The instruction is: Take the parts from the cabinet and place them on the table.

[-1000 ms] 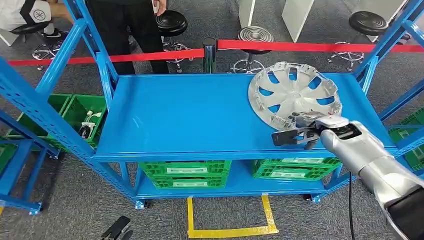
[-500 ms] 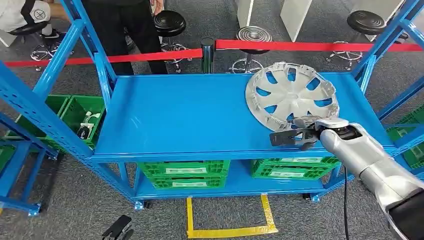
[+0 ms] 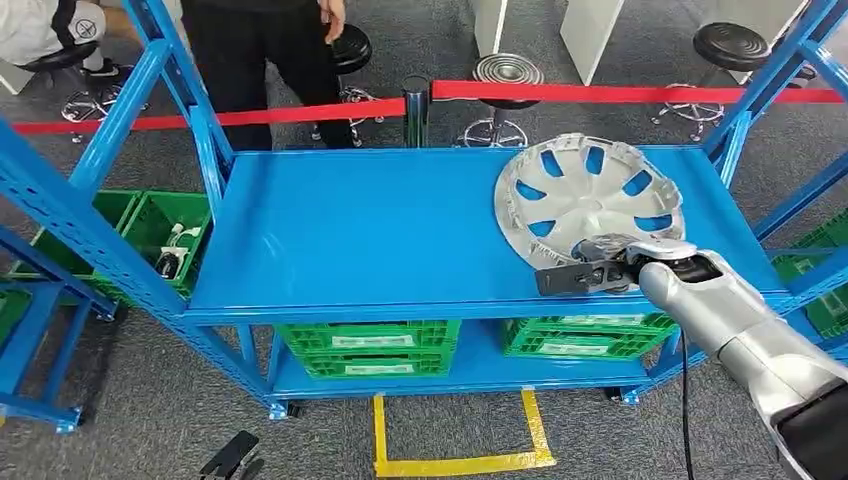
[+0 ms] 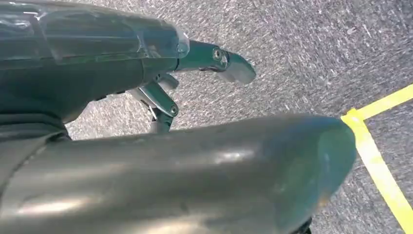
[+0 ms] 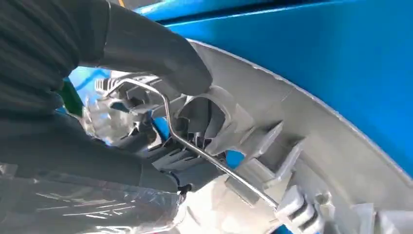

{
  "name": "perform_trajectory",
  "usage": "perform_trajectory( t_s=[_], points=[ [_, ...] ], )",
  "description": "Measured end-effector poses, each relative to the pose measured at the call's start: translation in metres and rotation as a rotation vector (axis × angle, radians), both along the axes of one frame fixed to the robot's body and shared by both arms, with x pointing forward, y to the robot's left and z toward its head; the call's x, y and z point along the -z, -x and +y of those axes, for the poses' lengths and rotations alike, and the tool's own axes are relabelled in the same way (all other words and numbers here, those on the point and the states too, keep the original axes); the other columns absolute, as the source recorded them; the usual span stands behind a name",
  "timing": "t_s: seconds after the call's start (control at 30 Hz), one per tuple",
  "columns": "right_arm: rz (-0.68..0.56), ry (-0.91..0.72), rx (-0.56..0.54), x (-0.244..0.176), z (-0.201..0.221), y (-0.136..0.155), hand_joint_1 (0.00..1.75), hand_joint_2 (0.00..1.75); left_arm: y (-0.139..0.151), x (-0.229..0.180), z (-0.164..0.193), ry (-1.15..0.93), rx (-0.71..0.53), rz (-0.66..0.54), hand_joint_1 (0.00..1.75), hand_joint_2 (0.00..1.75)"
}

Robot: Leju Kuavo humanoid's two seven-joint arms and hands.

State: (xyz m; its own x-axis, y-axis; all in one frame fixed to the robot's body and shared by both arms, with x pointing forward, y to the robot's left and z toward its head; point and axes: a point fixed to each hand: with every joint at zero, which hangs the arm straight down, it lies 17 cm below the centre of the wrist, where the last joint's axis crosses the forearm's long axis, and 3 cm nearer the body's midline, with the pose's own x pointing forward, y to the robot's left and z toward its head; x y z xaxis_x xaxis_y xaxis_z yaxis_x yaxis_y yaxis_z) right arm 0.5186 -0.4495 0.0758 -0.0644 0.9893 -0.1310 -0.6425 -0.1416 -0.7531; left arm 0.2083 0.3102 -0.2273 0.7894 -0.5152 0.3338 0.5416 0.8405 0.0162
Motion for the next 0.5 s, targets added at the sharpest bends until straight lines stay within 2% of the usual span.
perform_trajectory(
  t_s=[0.5],
  points=[
    [0.017, -0.015, 0.001, 0.0007, 0.0095, 0.0012, 1.75, 1.75, 0.0002, 0.0010, -0.0010, -0.013, -0.015, 0.020, 0.00, 0.00]
  ],
)
